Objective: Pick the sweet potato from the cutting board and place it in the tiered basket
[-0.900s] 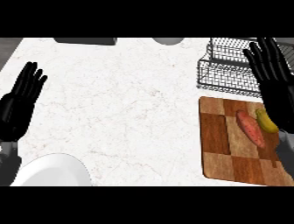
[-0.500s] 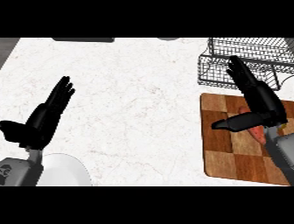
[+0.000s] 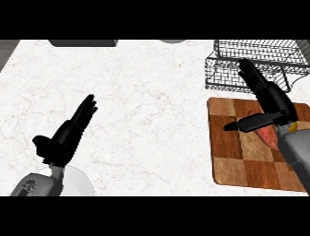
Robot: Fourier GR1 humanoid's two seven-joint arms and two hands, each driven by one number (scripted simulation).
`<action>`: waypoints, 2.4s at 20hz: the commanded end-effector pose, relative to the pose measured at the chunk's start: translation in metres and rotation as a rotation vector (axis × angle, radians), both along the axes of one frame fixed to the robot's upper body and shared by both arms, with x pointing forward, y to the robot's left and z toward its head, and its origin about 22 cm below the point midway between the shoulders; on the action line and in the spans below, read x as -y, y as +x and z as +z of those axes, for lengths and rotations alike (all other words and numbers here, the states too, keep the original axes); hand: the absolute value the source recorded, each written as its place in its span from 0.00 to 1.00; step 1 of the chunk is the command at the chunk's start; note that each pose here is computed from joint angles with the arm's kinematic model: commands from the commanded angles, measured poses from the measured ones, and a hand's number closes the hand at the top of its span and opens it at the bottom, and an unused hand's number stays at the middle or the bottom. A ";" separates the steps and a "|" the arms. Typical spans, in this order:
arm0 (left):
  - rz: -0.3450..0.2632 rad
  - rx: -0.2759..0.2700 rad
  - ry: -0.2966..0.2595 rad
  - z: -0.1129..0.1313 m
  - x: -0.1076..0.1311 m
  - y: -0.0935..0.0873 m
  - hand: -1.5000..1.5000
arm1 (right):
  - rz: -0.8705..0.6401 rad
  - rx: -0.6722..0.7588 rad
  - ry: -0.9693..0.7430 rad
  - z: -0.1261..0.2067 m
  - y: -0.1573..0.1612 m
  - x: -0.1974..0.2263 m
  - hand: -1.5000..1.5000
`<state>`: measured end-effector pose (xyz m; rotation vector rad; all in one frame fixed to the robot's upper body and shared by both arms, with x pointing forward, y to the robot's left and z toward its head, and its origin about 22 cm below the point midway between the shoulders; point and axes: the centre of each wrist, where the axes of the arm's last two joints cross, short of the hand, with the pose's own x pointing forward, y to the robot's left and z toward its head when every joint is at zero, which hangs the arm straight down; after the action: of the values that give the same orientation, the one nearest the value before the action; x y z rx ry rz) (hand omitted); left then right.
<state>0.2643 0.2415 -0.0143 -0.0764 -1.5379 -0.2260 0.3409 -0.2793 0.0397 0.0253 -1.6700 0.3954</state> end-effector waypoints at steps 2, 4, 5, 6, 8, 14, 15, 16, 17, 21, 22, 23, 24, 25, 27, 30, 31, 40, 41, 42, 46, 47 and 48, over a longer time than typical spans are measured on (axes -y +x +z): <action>-0.003 -0.016 0.004 -0.004 0.012 -0.003 0.50 | 0.017 0.026 -0.348 0.052 0.007 0.028 0.00; 0.007 -0.029 -0.001 -0.004 -0.003 -0.003 0.50 | 0.011 0.003 -0.611 0.087 0.009 0.043 0.00; 0.009 -0.013 0.013 -0.002 0.002 0.002 0.50 | 0.023 -0.012 -0.699 0.102 0.009 0.051 0.00; 0.014 -0.015 0.013 -0.004 0.000 0.002 0.50 | 0.067 -0.071 -0.803 0.100 0.006 0.051 0.00; -0.005 -0.029 0.001 -0.002 0.008 0.000 0.50 | 0.102 -0.133 -0.978 0.114 0.004 0.050 0.00; -0.002 -0.016 0.004 -0.011 0.009 -0.008 0.50 | 0.243 -0.223 -1.241 0.150 -0.008 0.015 0.00; 0.003 -0.024 0.016 -0.008 0.005 0.003 0.50 | 0.273 -0.223 -1.251 0.153 -0.015 -0.002 0.00; 0.017 -0.019 0.003 0.000 -0.005 0.009 0.50 | 0.275 -0.232 -1.236 0.149 -0.026 -0.006 0.00; 0.009 -0.004 -0.003 -0.009 0.010 -0.006 0.50 | 0.273 -0.254 -1.246 0.155 -0.025 -0.007 0.00; 0.012 -0.007 0.004 -0.013 0.003 -0.009 0.50 | 0.245 -0.283 -1.255 0.153 -0.052 -0.010 0.00; 0.000 -0.015 -0.001 -0.011 0.017 -0.002 0.50 | 0.214 -0.289 -1.255 0.148 -0.047 -0.016 0.00; -0.009 -0.012 0.007 -0.021 0.011 -0.013 0.50 | 0.208 -0.299 -1.260 0.134 -0.031 -0.015 0.00; 0.000 0.011 0.013 -0.007 -0.001 0.008 0.50 | 0.184 -0.277 -1.234 0.136 -0.042 -0.010 0.00; 0.010 -0.013 0.002 -0.009 0.018 -0.008 0.50 | 0.139 -0.258 -1.229 0.124 -0.045 -0.013 0.00; 0.008 0.009 0.004 0.009 0.007 0.006 0.50 | 0.081 -0.240 -1.236 0.122 -0.041 0.001 0.00; -0.001 -0.015 0.009 0.003 0.001 -0.006 0.50 | 0.075 -0.303 -1.362 0.098 -0.056 -0.012 0.00; 0.001 -0.009 -0.001 -0.016 0.011 -0.016 0.50 | 0.067 -0.332 -1.367 0.092 -0.045 -0.013 0.00; -0.012 0.003 0.018 -0.007 0.001 0.006 0.50 | 0.090 -0.386 -1.305 0.063 -0.020 0.009 0.00; -0.006 0.010 0.010 0.000 0.010 0.004 0.50 | 0.083 -0.392 -1.294 0.057 -0.033 0.000 0.00; 0.000 -0.008 0.012 -0.024 -0.009 -0.005 0.50 | 0.107 -0.387 -1.320 0.051 -0.031 0.018 0.00; 0.018 0.001 -0.005 -0.013 0.013 -0.009 0.50 | 0.037 -0.428 -1.327 0.025 -0.030 0.011 0.00; 0.005 0.004 0.016 0.000 0.014 -0.009 0.50 | 0.043 -0.448 -1.332 0.032 -0.033 0.024 0.00; -0.006 0.002 0.025 -0.006 0.001 0.003 0.50 | 0.023 -0.449 -1.335 0.014 -0.026 0.022 0.00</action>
<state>0.2629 0.2357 -0.0222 -0.0699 -1.5336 -0.2346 0.3142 -0.2941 0.0759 -0.7776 -0.7559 1.3526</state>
